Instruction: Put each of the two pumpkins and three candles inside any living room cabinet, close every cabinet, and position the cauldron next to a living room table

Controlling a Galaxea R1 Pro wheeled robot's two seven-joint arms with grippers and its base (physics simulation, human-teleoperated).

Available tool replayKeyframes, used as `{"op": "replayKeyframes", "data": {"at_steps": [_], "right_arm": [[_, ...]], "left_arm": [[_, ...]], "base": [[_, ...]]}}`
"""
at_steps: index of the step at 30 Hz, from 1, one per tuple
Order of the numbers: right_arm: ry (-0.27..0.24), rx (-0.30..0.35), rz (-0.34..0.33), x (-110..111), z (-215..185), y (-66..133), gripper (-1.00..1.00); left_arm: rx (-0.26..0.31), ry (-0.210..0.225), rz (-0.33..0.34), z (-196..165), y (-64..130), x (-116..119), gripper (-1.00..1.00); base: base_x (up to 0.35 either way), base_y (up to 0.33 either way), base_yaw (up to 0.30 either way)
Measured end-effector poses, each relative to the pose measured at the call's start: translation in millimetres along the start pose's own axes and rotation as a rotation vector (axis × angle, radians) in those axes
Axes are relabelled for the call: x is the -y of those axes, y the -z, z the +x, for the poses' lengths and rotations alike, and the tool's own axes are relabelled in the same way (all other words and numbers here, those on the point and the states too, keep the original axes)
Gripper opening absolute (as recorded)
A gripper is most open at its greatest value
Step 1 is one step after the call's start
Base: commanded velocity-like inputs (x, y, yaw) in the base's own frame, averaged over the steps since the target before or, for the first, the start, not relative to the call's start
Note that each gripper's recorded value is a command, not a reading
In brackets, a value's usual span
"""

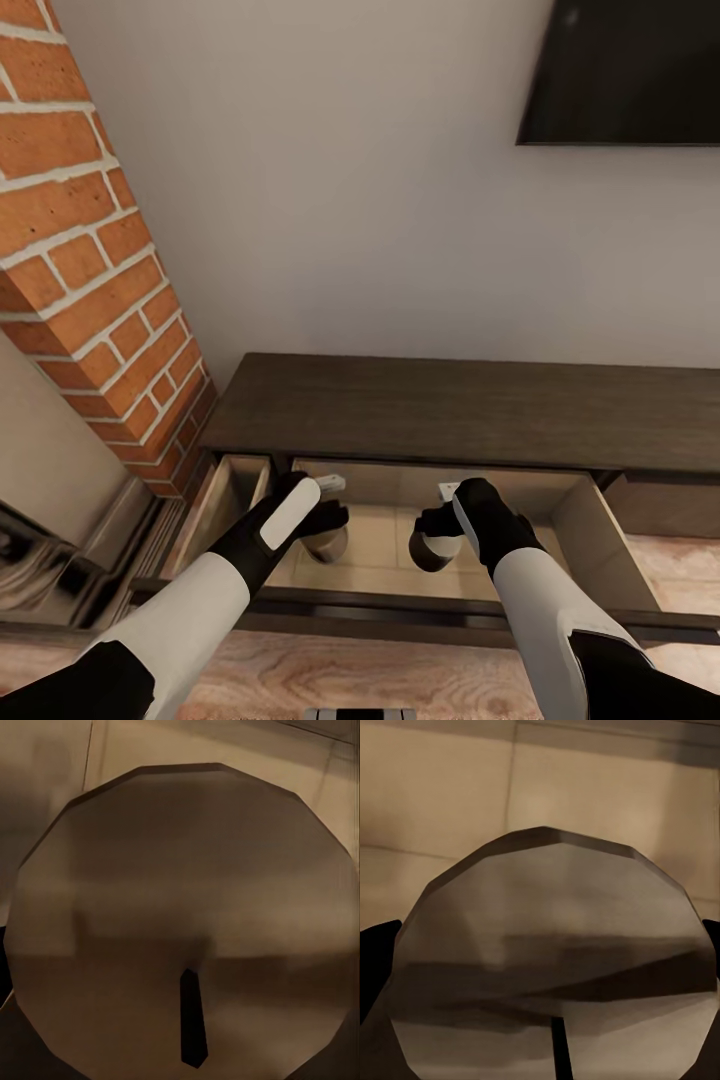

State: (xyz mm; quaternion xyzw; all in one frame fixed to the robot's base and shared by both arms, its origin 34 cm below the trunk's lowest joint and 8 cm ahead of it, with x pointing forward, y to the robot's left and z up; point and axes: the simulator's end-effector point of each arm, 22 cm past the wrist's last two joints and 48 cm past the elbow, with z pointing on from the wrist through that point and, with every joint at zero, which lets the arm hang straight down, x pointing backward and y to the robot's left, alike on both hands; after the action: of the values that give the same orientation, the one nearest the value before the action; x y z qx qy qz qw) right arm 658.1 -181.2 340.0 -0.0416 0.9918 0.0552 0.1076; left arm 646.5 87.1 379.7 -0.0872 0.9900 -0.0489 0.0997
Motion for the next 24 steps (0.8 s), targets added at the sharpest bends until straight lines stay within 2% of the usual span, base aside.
{"op": "replayKeyframes", "data": {"at_steps": [10,18,24], "right_arm": [[-0.001,-0.016,-0.003,-0.6,5.7,-8.1,-1.00],[-0.001,-0.020,-0.001,0.0,7.9,-10.9,-1.00],[-0.001,-0.022,-0.003,-1.0,8.5,-11.7,-1.00]], "left_arm": [[-0.007,-0.002,0.001,1.5,-5.5,0.0,-1.00],[-0.012,-0.003,0.002,3.1,-7.9,-0.1,-1.00],[-0.014,-0.003,0.001,3.6,-8.6,-0.3,-1.00]], "base": [[0.062,0.000,-0.004],[0.011,0.000,-0.205],[0.000,0.000,-0.032]]}}
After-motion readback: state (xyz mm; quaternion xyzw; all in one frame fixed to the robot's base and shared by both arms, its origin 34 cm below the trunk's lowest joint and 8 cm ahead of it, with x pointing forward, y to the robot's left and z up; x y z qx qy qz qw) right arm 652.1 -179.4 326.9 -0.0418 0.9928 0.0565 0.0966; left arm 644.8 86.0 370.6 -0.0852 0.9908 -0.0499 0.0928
